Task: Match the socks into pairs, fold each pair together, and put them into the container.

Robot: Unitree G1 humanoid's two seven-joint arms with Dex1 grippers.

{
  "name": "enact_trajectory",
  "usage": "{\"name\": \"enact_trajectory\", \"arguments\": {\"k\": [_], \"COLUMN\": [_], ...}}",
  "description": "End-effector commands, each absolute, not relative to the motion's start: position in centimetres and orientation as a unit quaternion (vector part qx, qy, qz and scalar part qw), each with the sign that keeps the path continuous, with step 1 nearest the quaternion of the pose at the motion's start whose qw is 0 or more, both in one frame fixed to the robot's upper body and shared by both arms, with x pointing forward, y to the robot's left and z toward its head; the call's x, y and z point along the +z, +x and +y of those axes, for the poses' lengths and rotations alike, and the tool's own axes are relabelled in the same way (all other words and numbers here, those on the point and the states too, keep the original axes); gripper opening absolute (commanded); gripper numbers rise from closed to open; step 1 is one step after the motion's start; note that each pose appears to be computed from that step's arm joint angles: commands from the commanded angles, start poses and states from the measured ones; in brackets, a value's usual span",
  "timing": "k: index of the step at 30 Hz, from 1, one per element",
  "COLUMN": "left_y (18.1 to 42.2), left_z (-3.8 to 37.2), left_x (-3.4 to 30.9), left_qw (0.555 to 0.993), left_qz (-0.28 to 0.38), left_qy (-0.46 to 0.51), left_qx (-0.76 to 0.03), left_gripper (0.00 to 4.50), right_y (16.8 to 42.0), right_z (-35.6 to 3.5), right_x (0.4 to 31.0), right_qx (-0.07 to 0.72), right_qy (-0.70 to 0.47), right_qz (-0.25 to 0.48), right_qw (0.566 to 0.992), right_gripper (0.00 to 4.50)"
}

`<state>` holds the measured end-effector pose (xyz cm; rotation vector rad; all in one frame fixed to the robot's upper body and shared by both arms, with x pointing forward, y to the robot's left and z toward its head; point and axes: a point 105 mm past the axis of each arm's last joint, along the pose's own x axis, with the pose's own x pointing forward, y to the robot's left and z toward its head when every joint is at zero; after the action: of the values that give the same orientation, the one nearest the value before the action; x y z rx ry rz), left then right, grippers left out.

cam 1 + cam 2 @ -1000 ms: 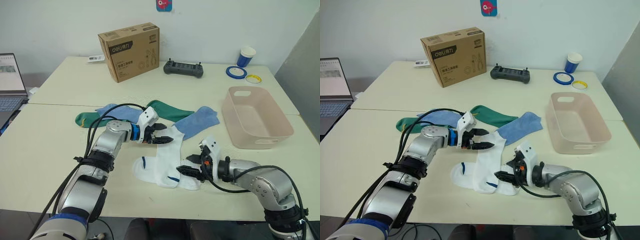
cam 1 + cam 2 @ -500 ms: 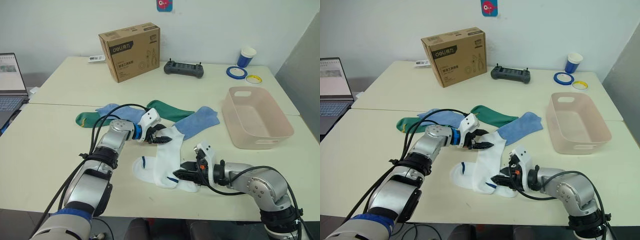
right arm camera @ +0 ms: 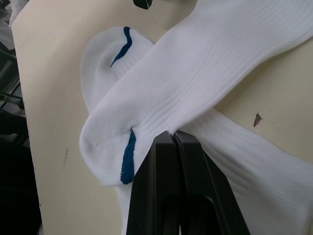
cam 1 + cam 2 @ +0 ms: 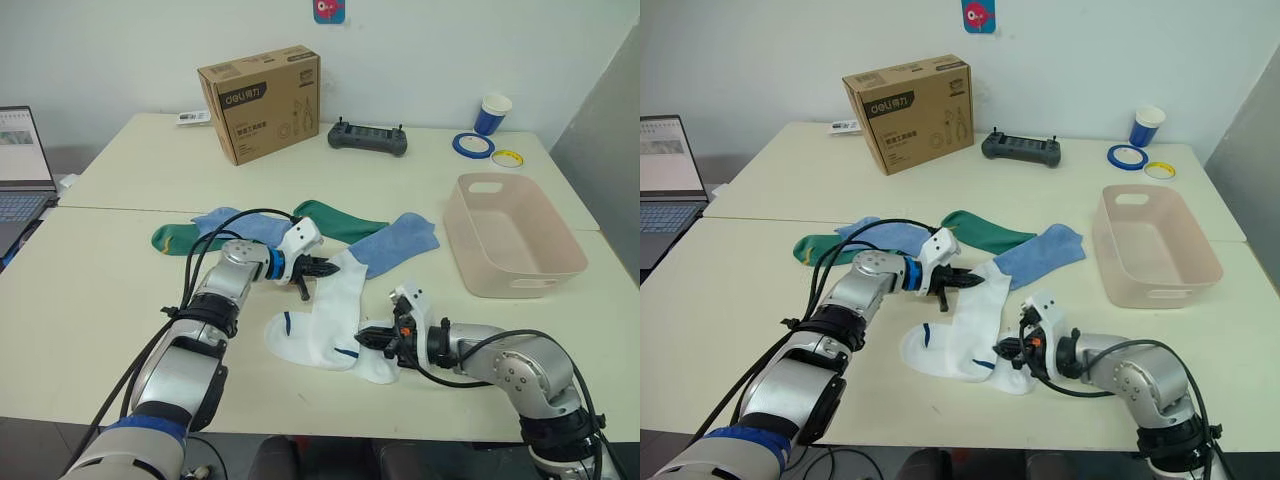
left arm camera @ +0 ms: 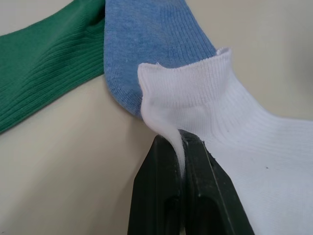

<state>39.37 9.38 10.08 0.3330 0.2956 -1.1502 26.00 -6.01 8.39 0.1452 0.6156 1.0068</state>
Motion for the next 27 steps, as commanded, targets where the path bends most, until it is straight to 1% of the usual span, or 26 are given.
{"name": "enact_trajectory", "arguments": {"k": [1,4,9,13,16,19,20,23,27], "left_y": [40.0,40.1,38.3,36.7,35.0,33.7,33.4,32.9,32.9], "left_z": [9.8,10.6,11.7,12.3,12.4,12.5,13.0,14.1,15.4], "left_x": [12.1,12.3,13.1,13.6,13.1,12.8,12.5,12.1,11.6], "left_qw": [0.831,0.84,0.847,0.863,0.873,0.891,0.902,0.92,0.943], "left_qz": [0.113,0.116,0.14,0.16,0.169,0.153,0.148,0.139,0.11], "left_qy": [0.138,0.129,0.063,0.02,0.01,0.016,0.021,0.014,-0.004], "left_qx": [-0.527,-0.514,-0.509,-0.479,-0.457,-0.426,-0.405,-0.366,-0.313], "left_gripper": [0.03,0.03,0.03,0.03,0.03,0.03,0.03,0.03,0.03], "right_y": [26.5,26.3,25.3,25.6,26.3,27.3,28.2,29.7,31.2], "right_z": [-6.4,-6.5,-7.0,-8.8,-10.4,-11.5,-11.9,-12.0,-11.7], "right_x": [10.3,11.1,12.6,13.4,13.4,13.3,13.0,12.6,11.9], "right_qx": [0.482,0.493,0.519,0.52,0.517,0.516,0.508,0.507,0.51], "right_qy": [0.066,0.065,0.048,0.039,0.026,0.019,0.014,0.004,-0.004], "right_qz": [0.254,0.247,0.238,0.242,0.253,0.262,0.263,0.262,0.263], "right_qw": [0.836,0.832,0.819,0.818,0.817,0.815,0.82,0.821,0.819], "right_gripper": [0.0,0.0,0.0,0.0,0.0,0.0,0.0,0.0,0.0]}}
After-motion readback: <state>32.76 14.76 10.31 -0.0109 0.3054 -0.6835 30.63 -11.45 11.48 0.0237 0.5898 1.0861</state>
